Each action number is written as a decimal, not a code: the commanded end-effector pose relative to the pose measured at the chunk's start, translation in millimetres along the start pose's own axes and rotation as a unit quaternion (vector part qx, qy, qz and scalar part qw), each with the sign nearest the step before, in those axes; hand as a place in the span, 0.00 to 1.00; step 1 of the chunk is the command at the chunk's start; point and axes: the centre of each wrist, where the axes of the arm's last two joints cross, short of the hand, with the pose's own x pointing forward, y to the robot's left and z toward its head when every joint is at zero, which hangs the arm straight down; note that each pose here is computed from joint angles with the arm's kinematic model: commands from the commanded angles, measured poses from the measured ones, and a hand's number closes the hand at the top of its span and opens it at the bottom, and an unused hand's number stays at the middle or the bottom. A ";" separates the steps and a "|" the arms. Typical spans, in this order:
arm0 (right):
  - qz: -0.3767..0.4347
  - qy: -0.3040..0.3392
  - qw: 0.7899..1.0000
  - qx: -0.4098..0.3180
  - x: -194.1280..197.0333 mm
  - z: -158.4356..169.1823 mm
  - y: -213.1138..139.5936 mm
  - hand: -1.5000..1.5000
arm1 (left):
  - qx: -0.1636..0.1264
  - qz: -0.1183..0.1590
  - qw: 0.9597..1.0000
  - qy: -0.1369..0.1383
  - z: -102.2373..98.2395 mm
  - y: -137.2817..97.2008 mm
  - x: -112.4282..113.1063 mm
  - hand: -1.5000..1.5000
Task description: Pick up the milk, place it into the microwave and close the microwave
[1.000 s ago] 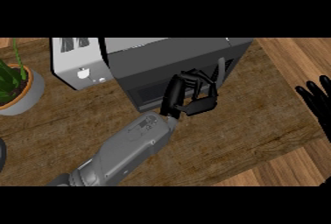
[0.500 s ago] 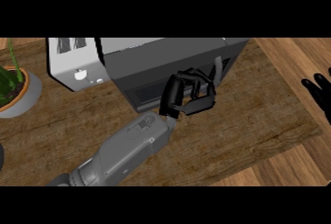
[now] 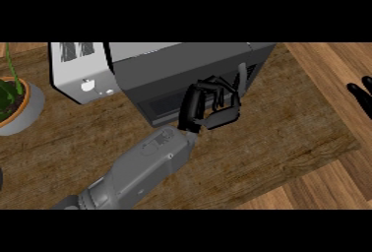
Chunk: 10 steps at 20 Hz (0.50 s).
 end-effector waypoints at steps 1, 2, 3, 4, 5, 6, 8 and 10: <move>-0.003 -0.001 1.000 0.001 3.2 -3.7 -0.9 0.00 | 0.012 -0.003 1.000 -0.001 -19.5 5.3 5.8 1.00; -0.005 -0.007 1.000 -0.001 5.3 -5.4 -1.5 0.00 | 0.013 -0.004 1.000 0.003 -17.1 6.9 2.6 1.00; -0.003 -0.001 1.000 -0.005 6.7 -1.0 -3.6 0.00 | 0.016 -0.010 1.000 -0.003 -16.7 7.5 1.3 1.00; 0.001 0.000 1.000 -0.001 8.8 -3.7 -5.4 0.00 | 0.017 -0.003 1.000 -0.005 -21.1 5.8 6.1 1.00; -0.002 -0.001 1.000 0.004 7.7 -4.5 -4.0 0.00 | 0.015 -0.005 1.000 -0.007 -22.8 4.2 8.0 1.00; -0.002 0.002 1.000 0.006 10.2 -4.6 -4.4 0.00 | 0.019 -0.005 1.000 -0.004 -17.8 7.2 2.2 1.00; -0.004 0.001 1.000 -0.004 10.5 -5.9 -6.2 0.00 | 0.016 -0.004 1.000 -0.007 -19.6 7.5 2.4 1.00; 0.000 -0.007 1.000 0.009 16.6 -10.2 -7.1 0.00 | 0.020 0.000 1.000 -0.006 -17.6 8.3 0.5 1.00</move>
